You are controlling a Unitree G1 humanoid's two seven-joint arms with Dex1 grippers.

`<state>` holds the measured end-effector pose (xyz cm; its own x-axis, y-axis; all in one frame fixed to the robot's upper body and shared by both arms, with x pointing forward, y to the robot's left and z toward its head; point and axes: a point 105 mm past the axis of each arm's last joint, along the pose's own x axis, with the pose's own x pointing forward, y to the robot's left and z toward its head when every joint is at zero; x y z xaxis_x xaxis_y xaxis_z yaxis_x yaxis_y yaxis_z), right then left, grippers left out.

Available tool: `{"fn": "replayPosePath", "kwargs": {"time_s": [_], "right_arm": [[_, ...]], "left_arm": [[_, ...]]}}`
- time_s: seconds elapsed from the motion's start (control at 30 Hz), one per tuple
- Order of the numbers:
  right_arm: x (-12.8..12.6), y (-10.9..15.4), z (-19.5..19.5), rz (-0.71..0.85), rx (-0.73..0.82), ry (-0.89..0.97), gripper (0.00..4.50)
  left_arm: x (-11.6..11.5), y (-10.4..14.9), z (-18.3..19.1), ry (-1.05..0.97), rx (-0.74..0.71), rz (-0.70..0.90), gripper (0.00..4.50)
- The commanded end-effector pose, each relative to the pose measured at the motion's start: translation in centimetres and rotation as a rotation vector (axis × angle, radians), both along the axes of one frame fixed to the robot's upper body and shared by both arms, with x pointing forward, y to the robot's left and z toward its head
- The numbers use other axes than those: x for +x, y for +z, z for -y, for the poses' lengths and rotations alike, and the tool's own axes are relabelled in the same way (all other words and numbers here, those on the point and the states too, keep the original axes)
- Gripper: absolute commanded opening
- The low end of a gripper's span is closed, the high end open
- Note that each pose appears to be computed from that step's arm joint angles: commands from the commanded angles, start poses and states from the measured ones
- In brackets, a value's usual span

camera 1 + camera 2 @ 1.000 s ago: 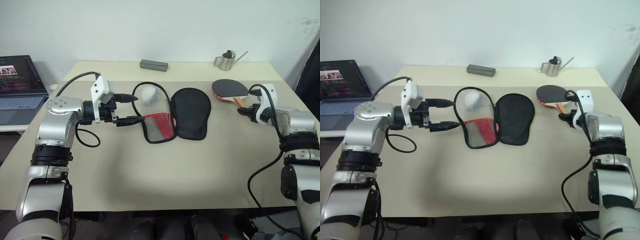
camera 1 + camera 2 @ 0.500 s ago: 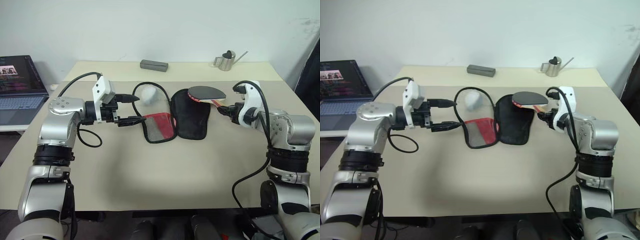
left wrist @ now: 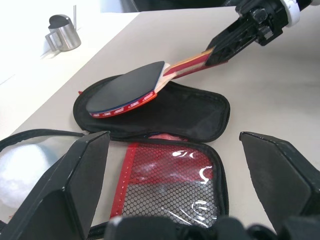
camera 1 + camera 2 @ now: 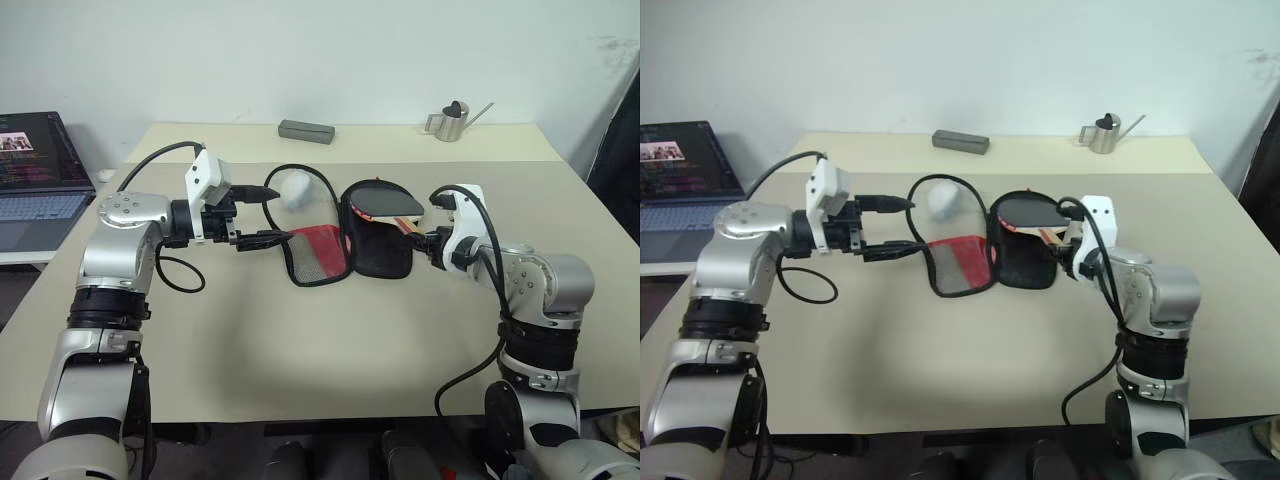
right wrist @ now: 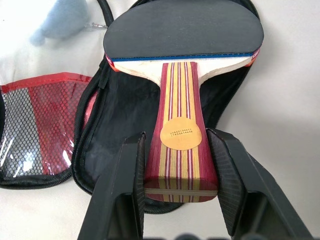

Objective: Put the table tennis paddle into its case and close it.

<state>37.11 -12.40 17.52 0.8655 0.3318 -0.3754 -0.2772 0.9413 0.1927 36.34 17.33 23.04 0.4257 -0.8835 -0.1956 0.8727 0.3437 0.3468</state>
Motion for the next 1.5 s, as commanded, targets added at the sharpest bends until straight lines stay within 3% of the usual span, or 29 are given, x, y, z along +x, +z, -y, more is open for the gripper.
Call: {"fn": "replayPosePath", "kwargs": {"time_s": [0.03, 0.3, 0.6, 0.9, 1.2, 1.3, 1.5], "right_arm": [[0.1, 2.0, -1.7, 0.087, 0.005, 0.028, 1.52], [-0.1, 1.6, -4.0, 0.093, -0.032, 0.072, 1.52], [0.1, 0.8, -3.3, 0.110, -0.107, 0.053, 1.52], [-1.2, 1.0, -4.6, 0.126, -0.105, 0.139, 4.32], [-2.5, 2.7, -4.2, 0.197, -0.076, 0.285, 4.32], [-3.2, 2.7, -2.9, 0.202, -0.115, 0.408, 4.32], [-3.1, 1.9, -0.3, 0.196, -0.203, 0.471, 4.32]], "left_arm": [[-0.1, 1.6, 0.0, -0.004, -0.015, 0.058, 4.50], [-0.1, 1.6, 0.1, -0.007, -0.016, 0.061, 4.50], [-0.1, 1.5, 0.1, -0.006, -0.016, 0.061, 4.50], [0.0, 1.6, 0.3, -0.010, -0.016, 0.064, 4.50], [-0.1, 1.8, 0.1, -0.008, -0.014, 0.067, 4.50], [-0.1, 2.0, -0.1, -0.007, -0.015, 0.070, 4.50], [-0.2, 2.0, -0.3, -0.004, -0.018, 0.066, 4.50]]}}
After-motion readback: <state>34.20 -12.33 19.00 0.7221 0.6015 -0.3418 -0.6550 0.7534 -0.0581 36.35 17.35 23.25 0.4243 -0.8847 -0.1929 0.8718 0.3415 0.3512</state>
